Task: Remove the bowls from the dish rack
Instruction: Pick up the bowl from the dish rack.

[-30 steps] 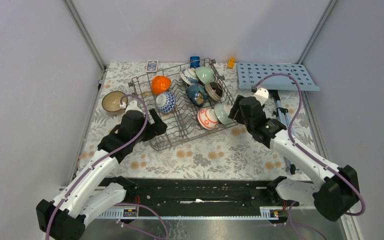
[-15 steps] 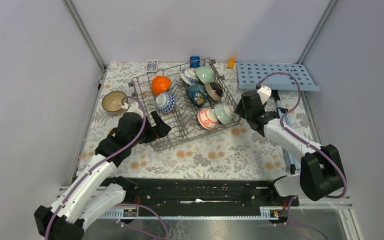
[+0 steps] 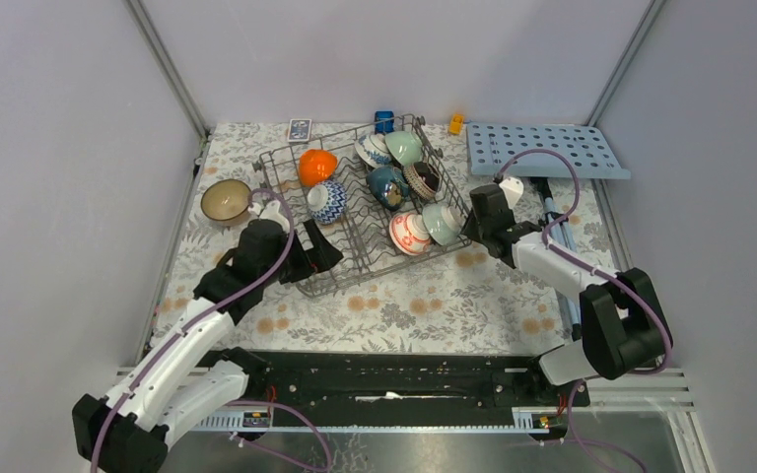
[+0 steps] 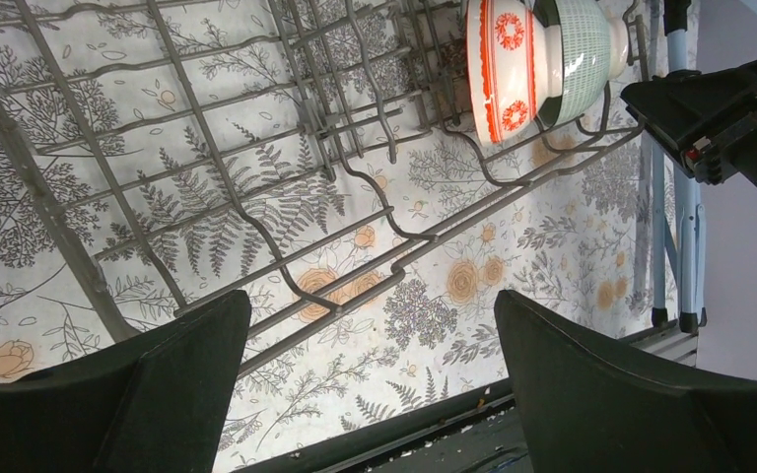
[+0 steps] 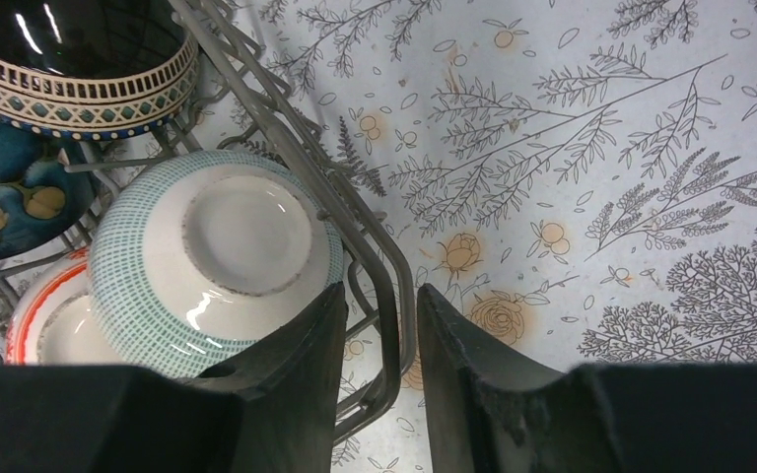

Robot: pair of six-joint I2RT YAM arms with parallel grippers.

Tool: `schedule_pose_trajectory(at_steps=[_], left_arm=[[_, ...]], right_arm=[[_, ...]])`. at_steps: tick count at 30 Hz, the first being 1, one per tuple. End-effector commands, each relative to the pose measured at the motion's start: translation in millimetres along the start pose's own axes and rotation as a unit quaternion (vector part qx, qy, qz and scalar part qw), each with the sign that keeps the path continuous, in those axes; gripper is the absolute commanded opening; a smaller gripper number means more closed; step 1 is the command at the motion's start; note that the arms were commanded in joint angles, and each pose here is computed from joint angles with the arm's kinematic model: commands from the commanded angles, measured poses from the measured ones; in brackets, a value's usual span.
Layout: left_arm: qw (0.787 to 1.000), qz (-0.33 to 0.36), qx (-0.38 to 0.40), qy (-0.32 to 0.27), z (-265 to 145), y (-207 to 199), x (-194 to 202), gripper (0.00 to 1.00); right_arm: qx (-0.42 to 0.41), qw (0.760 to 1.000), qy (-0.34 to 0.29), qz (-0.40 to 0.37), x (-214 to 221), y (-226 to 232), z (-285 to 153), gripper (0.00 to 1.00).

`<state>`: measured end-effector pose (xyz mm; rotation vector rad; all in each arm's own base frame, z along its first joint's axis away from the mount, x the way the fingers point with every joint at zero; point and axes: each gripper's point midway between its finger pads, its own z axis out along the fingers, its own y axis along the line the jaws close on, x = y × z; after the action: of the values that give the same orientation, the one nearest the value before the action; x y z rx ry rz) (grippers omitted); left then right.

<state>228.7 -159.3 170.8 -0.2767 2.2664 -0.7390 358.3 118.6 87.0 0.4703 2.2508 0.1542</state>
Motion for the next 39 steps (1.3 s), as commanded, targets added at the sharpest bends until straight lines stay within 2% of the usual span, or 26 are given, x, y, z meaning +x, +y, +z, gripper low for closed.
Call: schedule_pose_trajectory(at_steps=[1,11,31,34,39], left_arm=[[0.999,0.001,0.038,0.001,7.5,-16.7,-4.2,0.99],[0.996,-0.009,0.081,0.027,25.4,-37.4,-2.9,0.99],[0.992,-0.03,0.12,0.017,65.4,-70.6,-14.2,0.97],[0.991,-0.04,0.128,0.007,74.5,-78.6,-17.3,0.96],[0.988,-0.063,0.141,0.002,92.3,-87.4,-17.0,0.95]], right_arm=[[0.004,1.0,0.017,-0.006,9.3,-4.7,2.9,0.38],[-0.015,0.999,0.045,0.009,30.9,-11.1,-10.0,0.23],[-0.067,0.993,0.083,0.051,58.1,-10.8,-39.3,0.23],[-0.064,0.994,0.077,0.042,55.2,-13.6,-43.1,0.33],[-0.061,0.996,0.055,0.019,36.7,-15.5,-55.5,0.7]])
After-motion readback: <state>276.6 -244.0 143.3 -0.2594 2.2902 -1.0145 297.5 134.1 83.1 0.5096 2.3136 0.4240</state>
